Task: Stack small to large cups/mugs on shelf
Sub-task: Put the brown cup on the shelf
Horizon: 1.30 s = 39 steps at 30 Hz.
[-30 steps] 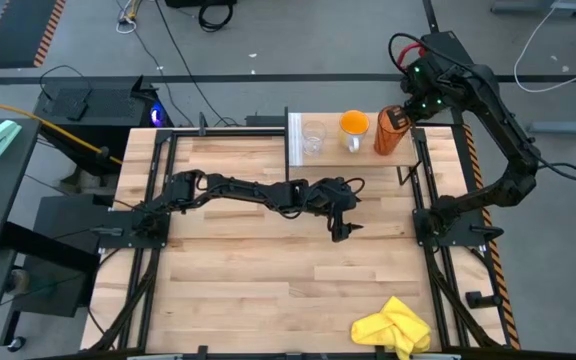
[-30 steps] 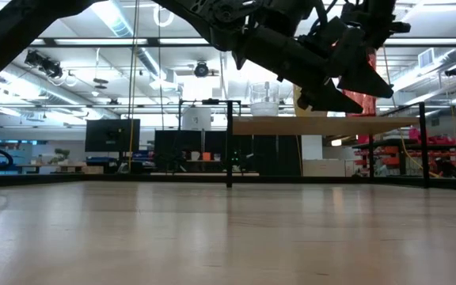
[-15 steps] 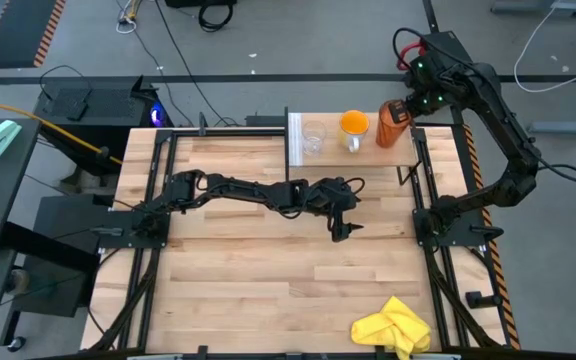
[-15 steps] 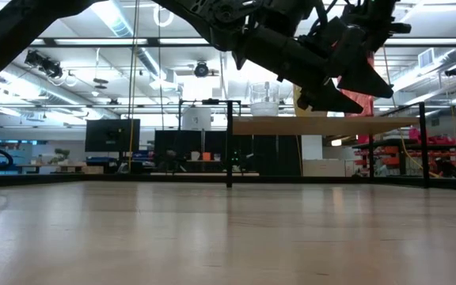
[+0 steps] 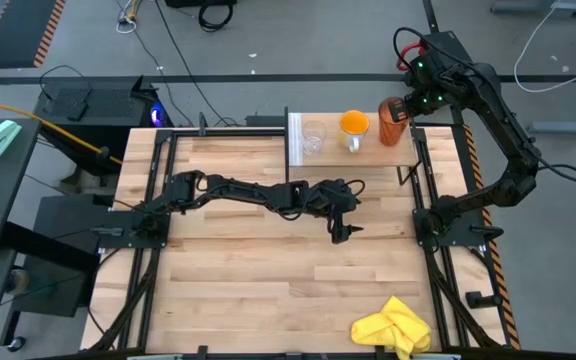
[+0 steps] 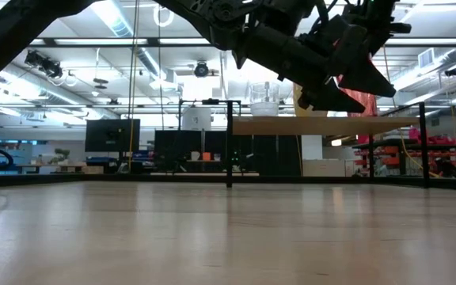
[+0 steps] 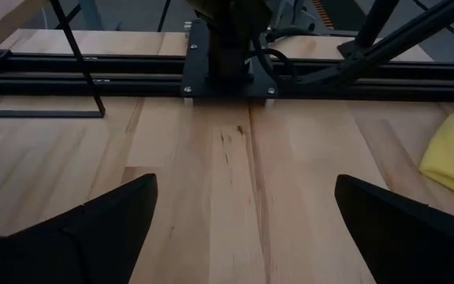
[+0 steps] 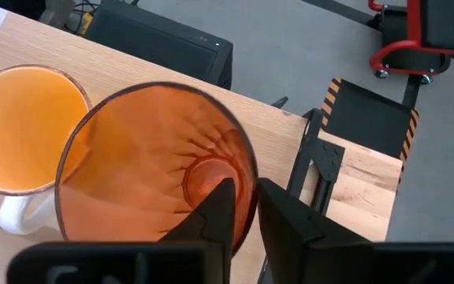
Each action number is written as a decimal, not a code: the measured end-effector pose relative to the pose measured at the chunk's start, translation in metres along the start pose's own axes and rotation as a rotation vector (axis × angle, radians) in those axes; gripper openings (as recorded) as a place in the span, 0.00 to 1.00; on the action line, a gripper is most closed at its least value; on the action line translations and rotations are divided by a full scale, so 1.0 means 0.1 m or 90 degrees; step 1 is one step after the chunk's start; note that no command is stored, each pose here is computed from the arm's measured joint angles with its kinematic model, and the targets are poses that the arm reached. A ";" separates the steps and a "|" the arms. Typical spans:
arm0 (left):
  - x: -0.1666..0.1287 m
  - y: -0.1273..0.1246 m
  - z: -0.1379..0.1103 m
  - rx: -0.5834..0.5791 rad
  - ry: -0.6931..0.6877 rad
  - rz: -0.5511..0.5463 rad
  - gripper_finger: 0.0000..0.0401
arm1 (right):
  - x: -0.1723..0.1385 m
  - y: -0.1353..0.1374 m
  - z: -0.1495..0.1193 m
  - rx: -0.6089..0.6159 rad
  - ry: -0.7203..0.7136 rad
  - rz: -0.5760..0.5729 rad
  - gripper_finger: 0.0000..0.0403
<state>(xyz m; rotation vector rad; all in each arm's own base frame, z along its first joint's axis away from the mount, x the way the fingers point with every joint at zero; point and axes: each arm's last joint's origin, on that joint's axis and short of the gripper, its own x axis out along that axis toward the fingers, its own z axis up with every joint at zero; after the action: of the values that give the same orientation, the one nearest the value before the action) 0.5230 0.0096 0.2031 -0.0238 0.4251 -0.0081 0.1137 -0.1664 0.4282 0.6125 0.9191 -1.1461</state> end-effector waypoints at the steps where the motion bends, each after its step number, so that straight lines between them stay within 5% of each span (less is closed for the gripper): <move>1: 0.00 0.00 0.00 0.000 0.000 0.000 0.99 | 0.00 0.00 0.00 0.000 0.000 -0.001 0.16; 39: 0.00 0.00 -0.02 0.000 0.011 0.000 0.99 | -0.01 -0.01 -0.03 0.064 0.010 -0.013 0.21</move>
<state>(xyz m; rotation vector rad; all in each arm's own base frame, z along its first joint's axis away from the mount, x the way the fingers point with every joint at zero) 0.5223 0.0092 0.2017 -0.0241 0.4423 -0.0087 0.1121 -0.1637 0.4277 0.6951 0.8870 -1.2126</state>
